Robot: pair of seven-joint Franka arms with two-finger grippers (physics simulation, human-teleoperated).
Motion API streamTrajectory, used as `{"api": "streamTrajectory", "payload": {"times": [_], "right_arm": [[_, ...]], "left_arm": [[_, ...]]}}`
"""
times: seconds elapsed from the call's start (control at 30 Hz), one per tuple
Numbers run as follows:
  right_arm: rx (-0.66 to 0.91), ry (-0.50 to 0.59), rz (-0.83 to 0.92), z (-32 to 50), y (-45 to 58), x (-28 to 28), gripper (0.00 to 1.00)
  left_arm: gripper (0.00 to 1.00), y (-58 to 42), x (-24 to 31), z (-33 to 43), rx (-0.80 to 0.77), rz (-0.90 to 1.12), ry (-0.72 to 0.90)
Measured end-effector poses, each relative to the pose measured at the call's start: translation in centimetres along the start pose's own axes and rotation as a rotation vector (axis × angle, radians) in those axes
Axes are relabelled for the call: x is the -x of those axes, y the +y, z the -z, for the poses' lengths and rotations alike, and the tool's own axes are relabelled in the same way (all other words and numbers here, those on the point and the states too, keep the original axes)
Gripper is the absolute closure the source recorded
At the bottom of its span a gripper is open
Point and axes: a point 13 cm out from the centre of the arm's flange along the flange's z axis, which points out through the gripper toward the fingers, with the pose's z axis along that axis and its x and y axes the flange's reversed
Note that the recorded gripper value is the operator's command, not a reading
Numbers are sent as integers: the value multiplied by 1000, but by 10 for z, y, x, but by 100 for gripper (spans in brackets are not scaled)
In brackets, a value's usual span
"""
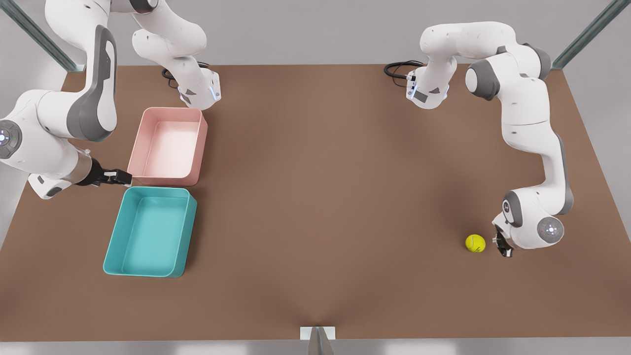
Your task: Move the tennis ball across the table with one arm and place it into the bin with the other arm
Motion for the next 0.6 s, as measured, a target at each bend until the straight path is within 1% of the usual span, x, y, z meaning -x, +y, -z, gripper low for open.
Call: {"api": "streamTrajectory", "payload": {"times": [0.33,0.6], "right_arm": [[1,0,1,-1,0,0,0],[1,2,5,-4,3,2,0]], "left_arm": [[79,1,9,-12,4,-76,-13],[79,9,15,-6,33,-48,-5]]}}
